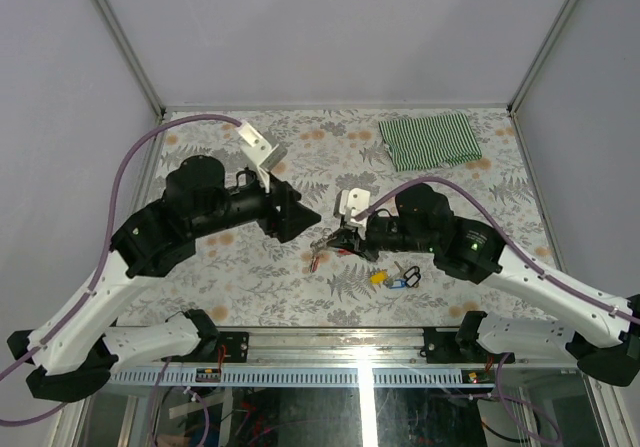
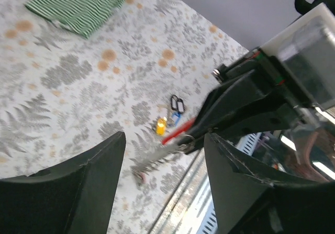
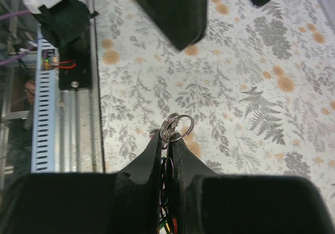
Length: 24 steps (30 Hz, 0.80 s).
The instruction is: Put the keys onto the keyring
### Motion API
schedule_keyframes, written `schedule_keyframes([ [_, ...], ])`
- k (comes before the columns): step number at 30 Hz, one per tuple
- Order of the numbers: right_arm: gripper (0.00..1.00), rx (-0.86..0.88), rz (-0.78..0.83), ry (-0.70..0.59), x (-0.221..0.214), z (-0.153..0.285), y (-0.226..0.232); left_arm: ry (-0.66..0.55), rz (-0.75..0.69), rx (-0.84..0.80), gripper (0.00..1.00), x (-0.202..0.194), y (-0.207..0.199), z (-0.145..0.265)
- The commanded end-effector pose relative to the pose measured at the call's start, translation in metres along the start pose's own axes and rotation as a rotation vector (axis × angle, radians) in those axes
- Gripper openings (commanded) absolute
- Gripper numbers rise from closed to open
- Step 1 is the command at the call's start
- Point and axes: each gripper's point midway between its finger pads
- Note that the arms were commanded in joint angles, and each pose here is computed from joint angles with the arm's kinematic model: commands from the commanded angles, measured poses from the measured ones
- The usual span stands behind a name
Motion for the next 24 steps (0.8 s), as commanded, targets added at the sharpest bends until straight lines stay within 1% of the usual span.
schedule_keyframes([
  [1,0.0,0.102,-0.009,-0.163,0.056,0.027,0.021,-0.179,-0.12,0.075,0.63,0.028,0.012,0.014],
  [3,0.0,0.149,-0.014,-0.18,0.063,0.032,0.03,-0.248,-0.188,0.054,0.63,0.032,0.009,0.02],
  [5,0.0,0.179,-0.017,-0.187,0.067,0.035,0.035,-0.351,-0.258,0.034,0.63,0.036,0.006,0.029],
  [7,0.0,0.2,-0.019,-0.192,0.07,0.037,0.039,-0.435,-0.368,-0.015,0.63,0.037,-0.002,0.037],
  [8,0.0,0.211,-0.021,-0.196,0.072,0.037,0.04,-0.448,-0.43,-0.043,0.63,0.029,-0.005,0.037],
  [9,0.0,0.222,-0.023,-0.198,0.073,0.037,0.04,-0.488,-0.497,-0.06,0.63,0.033,-0.01,0.044],
  [12,0.0,0.299,-0.058,-0.202,0.075,0.035,0.04,-0.524,-0.711,-0.111,0.63,0.022,-0.018,0.046],
  [14,0.0,0.348,-0.098,-0.217,0.076,0.036,0.032,-0.54,-0.816,-0.113,0.61,0.019,-0.019,0.048],
  [17,0.0,0.397,-0.124,-0.236,0.075,0.036,0.02,-0.563,-0.914,-0.092,0.56,0.018,-0.016,0.047],
  [18,0.0,0.415,-0.125,-0.231,0.074,0.035,0.019,-0.565,-0.974,-0.087,0.54,0.017,-0.015,0.045],
  [21,0.0,0.478,-0.126,-0.23,0.076,0.039,0.019,-0.542,-1.105,-0.121,0.47,0.008,-0.017,0.036],
  [24,0.0,0.526,-0.133,-0.23,0.078,0.043,0.023,-0.528,-1.229,-0.179,0.44,-0.001,-0.022,0.028],
])
Point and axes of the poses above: each gripper's point midway between its finger pads, its own z axis back along the fingers, its own y axis along the line the jaws close on, x = y × z
